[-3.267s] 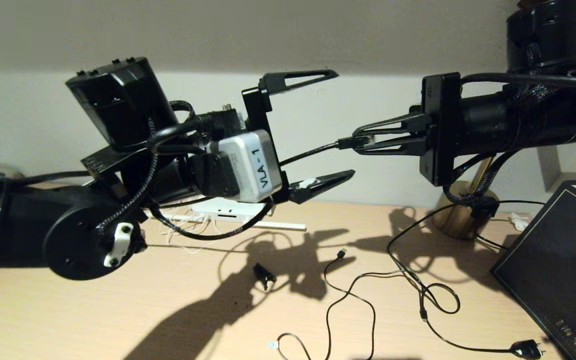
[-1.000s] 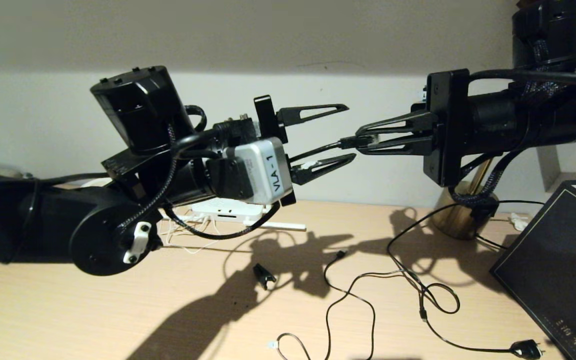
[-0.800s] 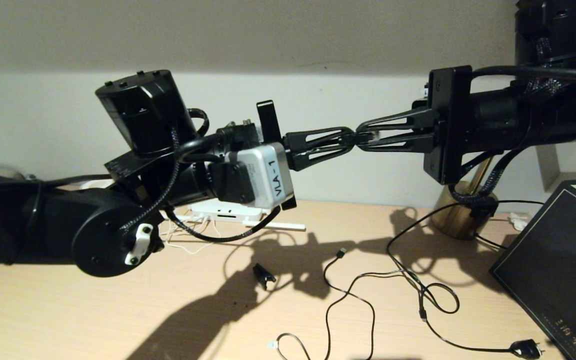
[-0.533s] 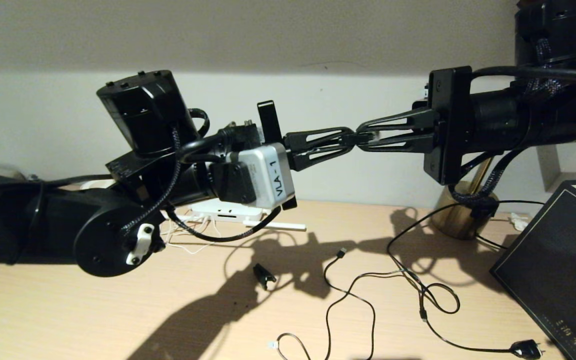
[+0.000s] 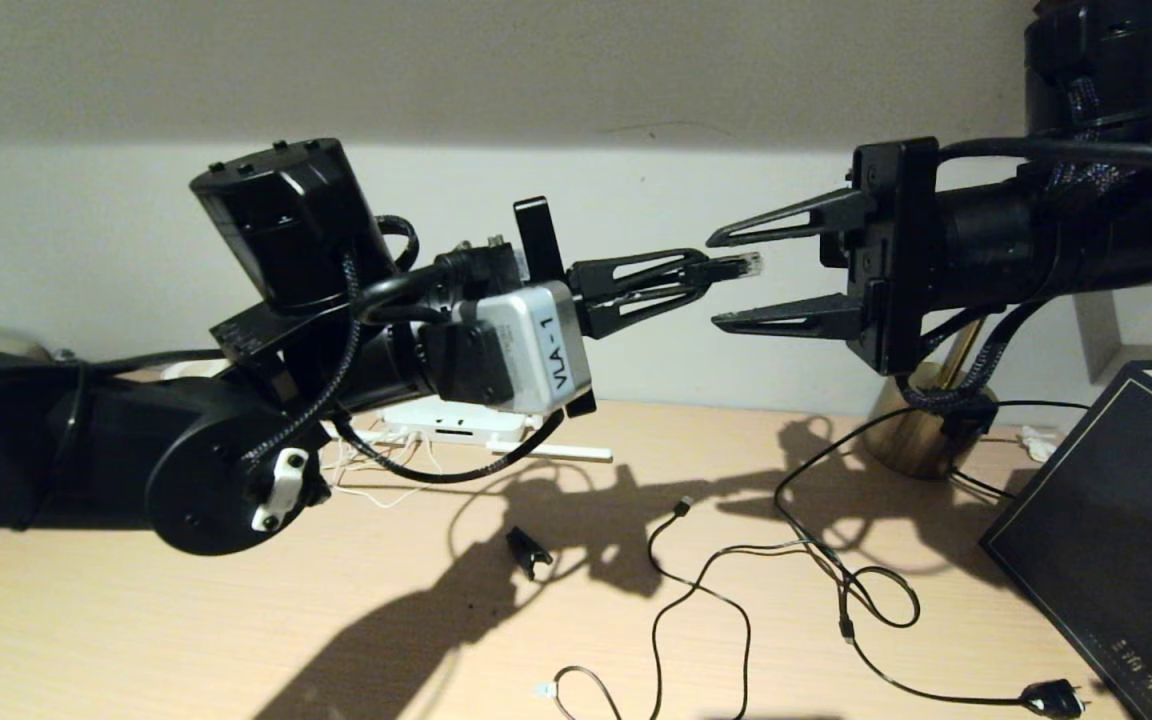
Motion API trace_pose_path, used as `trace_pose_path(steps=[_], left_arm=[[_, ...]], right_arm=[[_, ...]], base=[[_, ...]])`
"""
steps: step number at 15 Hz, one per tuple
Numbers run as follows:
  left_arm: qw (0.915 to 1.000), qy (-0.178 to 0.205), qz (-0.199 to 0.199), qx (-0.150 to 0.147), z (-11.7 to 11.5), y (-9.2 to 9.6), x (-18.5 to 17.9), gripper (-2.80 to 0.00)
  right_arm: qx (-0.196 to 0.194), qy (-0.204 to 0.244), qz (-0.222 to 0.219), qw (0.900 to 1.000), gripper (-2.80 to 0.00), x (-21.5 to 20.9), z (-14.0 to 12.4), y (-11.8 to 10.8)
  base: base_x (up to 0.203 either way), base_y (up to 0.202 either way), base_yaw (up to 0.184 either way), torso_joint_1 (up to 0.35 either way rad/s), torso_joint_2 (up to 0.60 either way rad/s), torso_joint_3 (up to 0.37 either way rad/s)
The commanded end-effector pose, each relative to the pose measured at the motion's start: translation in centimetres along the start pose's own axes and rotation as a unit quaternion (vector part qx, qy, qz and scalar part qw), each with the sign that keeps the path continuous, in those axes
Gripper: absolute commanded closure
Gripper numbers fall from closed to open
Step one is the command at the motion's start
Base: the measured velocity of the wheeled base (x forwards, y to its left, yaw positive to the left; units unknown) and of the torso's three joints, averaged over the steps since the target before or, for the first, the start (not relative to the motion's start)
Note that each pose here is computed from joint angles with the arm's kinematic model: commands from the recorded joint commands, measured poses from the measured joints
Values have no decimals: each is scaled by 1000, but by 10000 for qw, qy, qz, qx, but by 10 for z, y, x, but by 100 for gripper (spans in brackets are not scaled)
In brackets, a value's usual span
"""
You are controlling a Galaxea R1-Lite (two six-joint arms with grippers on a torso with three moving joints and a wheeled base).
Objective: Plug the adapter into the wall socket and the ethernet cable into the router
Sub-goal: Hand it to the other hand, then align cable and router interface
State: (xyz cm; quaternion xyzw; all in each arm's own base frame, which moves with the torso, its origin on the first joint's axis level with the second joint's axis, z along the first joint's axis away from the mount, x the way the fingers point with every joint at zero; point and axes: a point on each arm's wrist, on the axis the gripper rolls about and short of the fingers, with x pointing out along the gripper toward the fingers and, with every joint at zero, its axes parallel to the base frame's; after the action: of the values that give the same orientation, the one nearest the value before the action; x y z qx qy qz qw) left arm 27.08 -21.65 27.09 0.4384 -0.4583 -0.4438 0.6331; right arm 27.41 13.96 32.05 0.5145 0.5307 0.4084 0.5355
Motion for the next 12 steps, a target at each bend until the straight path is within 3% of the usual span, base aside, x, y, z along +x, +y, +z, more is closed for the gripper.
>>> trace_pose_path(steps=[1,3,5,6,7,8,9,10,11,12], left_arm=[[9998,15,-111,-158,6,-6,-8,0],[9985,78,-183,-509,16,-9,-22,0],[9948,149,-134,-998,30,-4,-39,0],[9915,198,-41,-1289,37,1,-48,0],[9866,298,112,-1603,46,8,-57,0],[9795,412,305,-1948,57,15,-67,0],[9685,560,518,-2370,71,20,-80,0],[9532,775,682,-2841,83,20,-92,0],[9322,1056,811,-3366,94,18,-105,0],[9007,1372,959,-4008,103,13,-118,0]], right_arm=[[-10,-40,26,10000,-280,-5,-3,1],[-88,-312,104,9994,-280,-23,-9,7],[-541,-846,292,9945,-280,-54,-37,23],[-988,-1311,346,9858,-280,-72,-56,29],[-1540,-1911,279,9690,-280,-89,-75,29],[-2082,-2566,-4,9438,-280,-101,-90,19],[-2518,-3188,-463,9126,0,-110,-105,2],[-2876,-3714,-945,8778,0,-118,-122,-16],[-3181,-4102,-1322,8444,0,-125,-141,-29],[-3463,-4375,-1570,8149,0,-132,-161,-41]], base=[[0,0,0,0,0,0],[0,0,0,0,0,0],[0,0,0,0,0,0],[0,0,0,0,0,0],[0,0,0,0,0,0],[0,0,0,0,0,0],[0,0,0,0,0,0],[0,0,0,0,0,0],[0,0,0,0,0,0],[0,0,0,0,0,0]])
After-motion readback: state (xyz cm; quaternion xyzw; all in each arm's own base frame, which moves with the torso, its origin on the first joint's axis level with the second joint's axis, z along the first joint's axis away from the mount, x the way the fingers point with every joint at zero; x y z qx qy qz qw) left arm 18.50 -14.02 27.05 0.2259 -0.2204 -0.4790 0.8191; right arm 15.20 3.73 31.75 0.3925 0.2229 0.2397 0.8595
